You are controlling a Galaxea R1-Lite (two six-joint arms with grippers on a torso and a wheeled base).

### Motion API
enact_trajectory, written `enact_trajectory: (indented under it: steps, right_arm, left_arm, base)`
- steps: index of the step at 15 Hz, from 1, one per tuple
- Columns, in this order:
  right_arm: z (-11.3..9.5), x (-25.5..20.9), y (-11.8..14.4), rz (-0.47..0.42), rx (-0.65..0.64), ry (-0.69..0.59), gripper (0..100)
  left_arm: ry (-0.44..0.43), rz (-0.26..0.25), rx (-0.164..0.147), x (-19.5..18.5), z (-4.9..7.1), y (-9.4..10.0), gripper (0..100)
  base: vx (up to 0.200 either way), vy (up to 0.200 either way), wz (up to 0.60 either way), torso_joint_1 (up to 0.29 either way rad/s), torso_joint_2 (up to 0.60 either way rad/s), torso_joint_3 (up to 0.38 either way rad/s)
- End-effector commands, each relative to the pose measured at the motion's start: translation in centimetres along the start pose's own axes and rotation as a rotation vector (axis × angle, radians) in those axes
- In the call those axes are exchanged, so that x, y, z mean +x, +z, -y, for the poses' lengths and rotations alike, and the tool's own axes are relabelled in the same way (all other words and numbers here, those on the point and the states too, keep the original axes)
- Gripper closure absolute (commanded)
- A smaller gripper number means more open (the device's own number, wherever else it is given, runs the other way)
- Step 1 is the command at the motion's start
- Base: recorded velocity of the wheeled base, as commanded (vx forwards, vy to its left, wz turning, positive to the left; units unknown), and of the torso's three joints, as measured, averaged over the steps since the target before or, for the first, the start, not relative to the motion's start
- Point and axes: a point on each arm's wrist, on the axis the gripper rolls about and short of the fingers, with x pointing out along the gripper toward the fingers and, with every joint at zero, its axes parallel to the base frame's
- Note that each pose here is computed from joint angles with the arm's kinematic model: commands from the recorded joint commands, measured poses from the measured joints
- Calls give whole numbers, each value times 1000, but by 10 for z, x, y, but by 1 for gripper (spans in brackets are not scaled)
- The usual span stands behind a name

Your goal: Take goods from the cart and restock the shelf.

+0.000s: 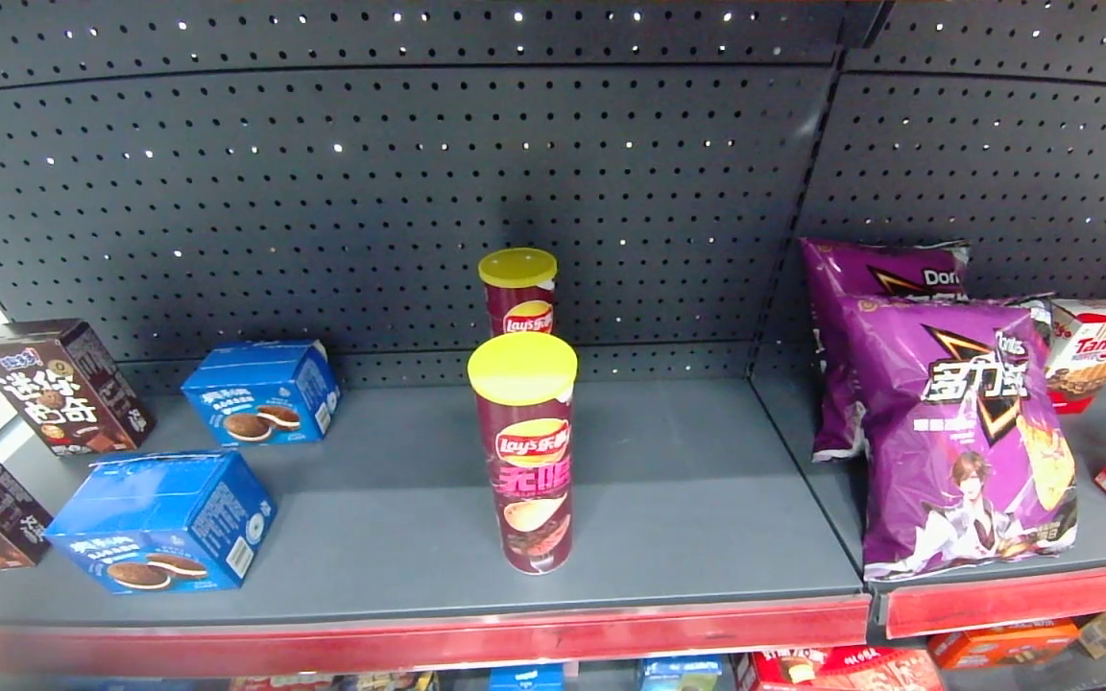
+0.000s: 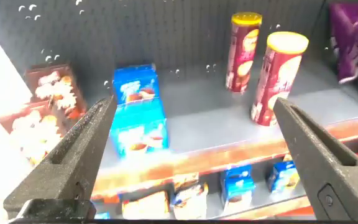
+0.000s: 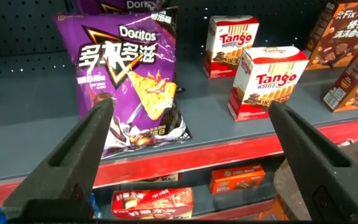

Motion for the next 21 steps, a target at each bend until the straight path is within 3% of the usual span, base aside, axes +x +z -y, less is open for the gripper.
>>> enact_trajectory:
  steps: [1,5,7,10,13,15,17,18,20,21]
  right_arm:
    - [0,0,0,1,1,0,0]
    - [0,0,-1,-1,-1,-13,0]
    - [1,-1,-1,1,1,-20,0]
    - [2,-2,-1,4,4,-30,0]
    - [4,-4,-1,13,14,-39,0]
    - [5,-4,-1,13,14,-40,0]
    - [5,-5,0,16,17,-46,0]
    - [6,-6,0,20,20,-57,0]
    - [5,-6,-2,15,15,-58,0]
    - [5,-6,-2,15,14,-58,0]
  left_arm:
    - [32,36,12,-13,6,-13,0]
    - [20,-36,6,-20,10,-49,0]
    - [-34,-94,1,-11,9,-62,0]
    - [-115,-224,43,6,6,-96,0]
    - [-141,-311,48,21,3,-129,0]
    - [-135,-311,64,31,1,-147,0]
    - [-3,-242,103,40,-4,-153,0]
    - [82,-238,113,43,-7,-157,0]
    - [206,-216,114,49,-11,-175,0]
    - [216,-160,89,51,-11,-176,0]
  base:
    - [0,0,0,0,0,0]
    - [0,0,0,0,0,0]
    - [0,0,0,0,0,0]
    - [0,0,0,0,0,0]
    - [0,0,0,0,0,0]
    - [0,0,0,0,0,0]
    - [0,0,0,0,0,0]
    - [0,0,0,0,0,0]
    - [0,0,0,0,0,0]
    - [0,0,0,0,0,0]
